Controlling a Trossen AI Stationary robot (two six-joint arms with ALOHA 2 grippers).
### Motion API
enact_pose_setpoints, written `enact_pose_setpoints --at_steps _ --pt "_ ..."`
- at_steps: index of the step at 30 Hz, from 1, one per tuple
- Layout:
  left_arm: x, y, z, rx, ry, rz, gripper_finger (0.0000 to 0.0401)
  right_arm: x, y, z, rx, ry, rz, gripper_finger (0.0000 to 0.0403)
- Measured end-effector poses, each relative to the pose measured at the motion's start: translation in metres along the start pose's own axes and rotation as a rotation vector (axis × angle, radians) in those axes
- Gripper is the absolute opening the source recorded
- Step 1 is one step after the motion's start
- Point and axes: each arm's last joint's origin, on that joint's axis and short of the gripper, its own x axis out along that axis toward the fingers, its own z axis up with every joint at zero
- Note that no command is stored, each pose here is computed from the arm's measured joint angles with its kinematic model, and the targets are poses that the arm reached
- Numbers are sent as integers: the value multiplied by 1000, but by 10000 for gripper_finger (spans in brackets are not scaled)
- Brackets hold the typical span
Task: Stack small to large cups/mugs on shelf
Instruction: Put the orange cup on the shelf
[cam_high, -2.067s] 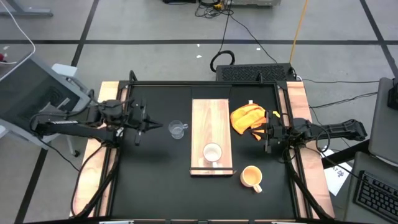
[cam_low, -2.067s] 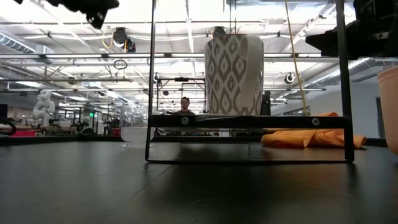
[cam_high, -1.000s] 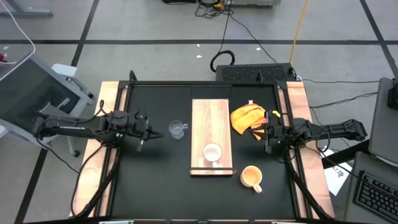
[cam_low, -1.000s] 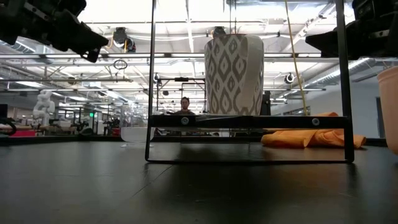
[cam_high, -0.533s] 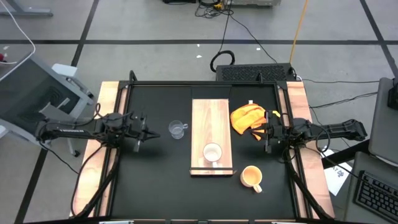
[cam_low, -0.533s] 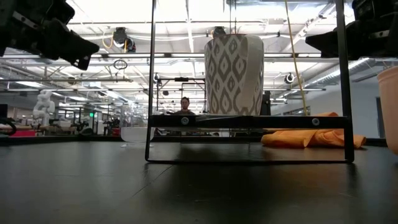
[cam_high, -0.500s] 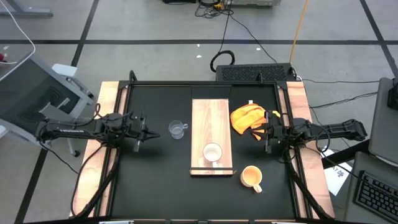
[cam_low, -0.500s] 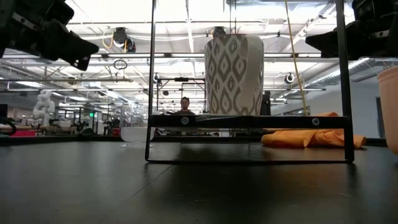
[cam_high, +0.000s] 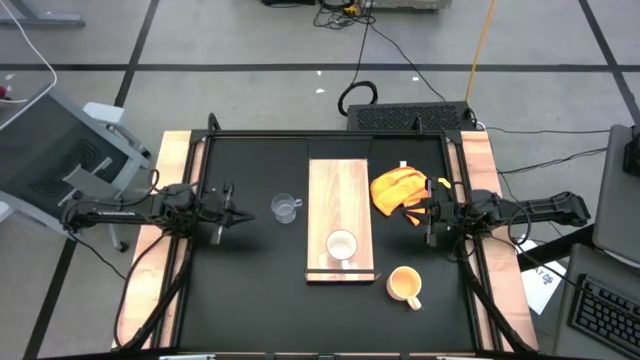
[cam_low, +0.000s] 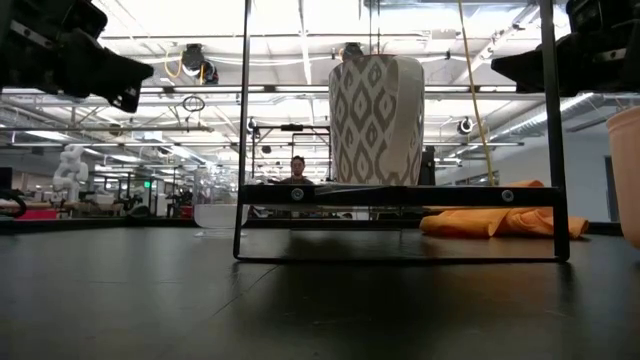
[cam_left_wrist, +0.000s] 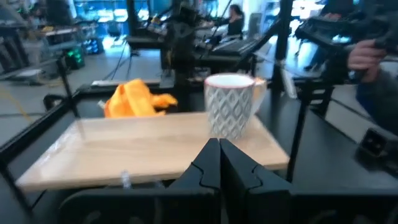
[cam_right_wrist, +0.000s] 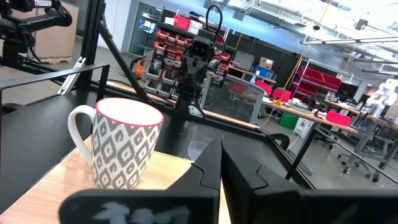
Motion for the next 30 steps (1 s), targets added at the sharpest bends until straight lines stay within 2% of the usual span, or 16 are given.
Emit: enact_pose_setpoints --at_steps 5,16,26,30 --pt "0 -3 -4 6 39 -92 0 0 0 0 0 0 0 0" --pt "0 -3 -19 -38 144 -82 0 0 0 0 0 0 0 0" --pt "2 -2 -37 -101 134 -47 0 0 0 0 0 0 0 0" --pt "3 -2 -37 -104 121 -46 0 0 0 0 0 0 0 0"
